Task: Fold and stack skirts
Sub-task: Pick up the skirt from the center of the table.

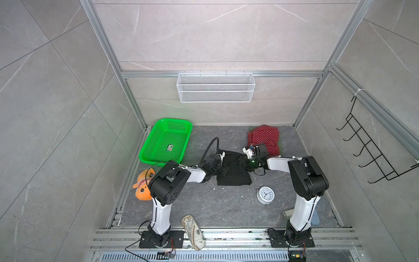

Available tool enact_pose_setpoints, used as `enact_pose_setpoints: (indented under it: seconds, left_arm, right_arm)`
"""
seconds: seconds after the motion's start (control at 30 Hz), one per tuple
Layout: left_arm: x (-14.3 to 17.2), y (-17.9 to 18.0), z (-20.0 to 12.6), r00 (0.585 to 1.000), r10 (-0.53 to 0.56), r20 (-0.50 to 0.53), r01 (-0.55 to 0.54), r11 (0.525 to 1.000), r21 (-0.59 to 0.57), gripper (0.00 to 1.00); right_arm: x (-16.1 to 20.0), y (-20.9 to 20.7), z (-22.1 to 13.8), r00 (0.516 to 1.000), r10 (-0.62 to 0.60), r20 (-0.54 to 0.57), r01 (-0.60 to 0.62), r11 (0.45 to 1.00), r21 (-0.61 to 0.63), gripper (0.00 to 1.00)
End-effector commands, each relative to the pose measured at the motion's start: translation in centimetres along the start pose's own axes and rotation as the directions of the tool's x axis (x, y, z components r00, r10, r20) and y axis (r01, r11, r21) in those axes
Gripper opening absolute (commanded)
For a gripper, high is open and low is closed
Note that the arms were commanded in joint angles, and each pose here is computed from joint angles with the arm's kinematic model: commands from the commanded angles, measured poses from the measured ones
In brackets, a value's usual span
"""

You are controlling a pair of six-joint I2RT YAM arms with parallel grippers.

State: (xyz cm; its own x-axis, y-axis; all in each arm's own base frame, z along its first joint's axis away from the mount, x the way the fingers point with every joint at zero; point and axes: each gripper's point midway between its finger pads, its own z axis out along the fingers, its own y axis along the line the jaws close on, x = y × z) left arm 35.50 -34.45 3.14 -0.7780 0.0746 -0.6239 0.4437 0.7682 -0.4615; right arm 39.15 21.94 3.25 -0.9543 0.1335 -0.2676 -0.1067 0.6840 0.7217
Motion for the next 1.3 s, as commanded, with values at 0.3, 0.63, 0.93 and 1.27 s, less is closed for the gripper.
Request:
enact_pose_setpoints:
  seconds: [0.3, 0.63, 0.93, 1.27]
  left_arm:
    - [3.7, 1.8, 0.2, 0.995, -0.033, -0.098, 0.03, 0.999, -0.038, 0.3]
    - [-2.3, 1.4, -4.7, 0.993, -0.051, 0.107, 0.048, 0.998, 0.032, 0.36]
    - [-1.7, 2.2, -6.0, 0.995, -0.018, 0.096, 0.021, 0.999, -0.03, 0.36]
    - [-0.7, 2.9, -5.8, 0.997, -0.034, 0.07, 0.037, 0.998, -0.044, 0.36]
  right_arm:
    - [0.8, -1.3, 1.5, 0.997, 0.047, -0.067, -0.043, 0.997, 0.059, 0.02]
    - [-4.0, 1.0, -2.3, 0.989, -0.144, -0.029, 0.147, 0.964, 0.223, 0.0]
    - [-10.1, 3.8, -6.4, 0.954, -0.298, 0.038, 0.266, 0.896, 0.355, 0.0]
    - [-15.7, 4.4, -9.6, 0.928, -0.364, 0.076, 0.295, 0.846, 0.443, 0.0]
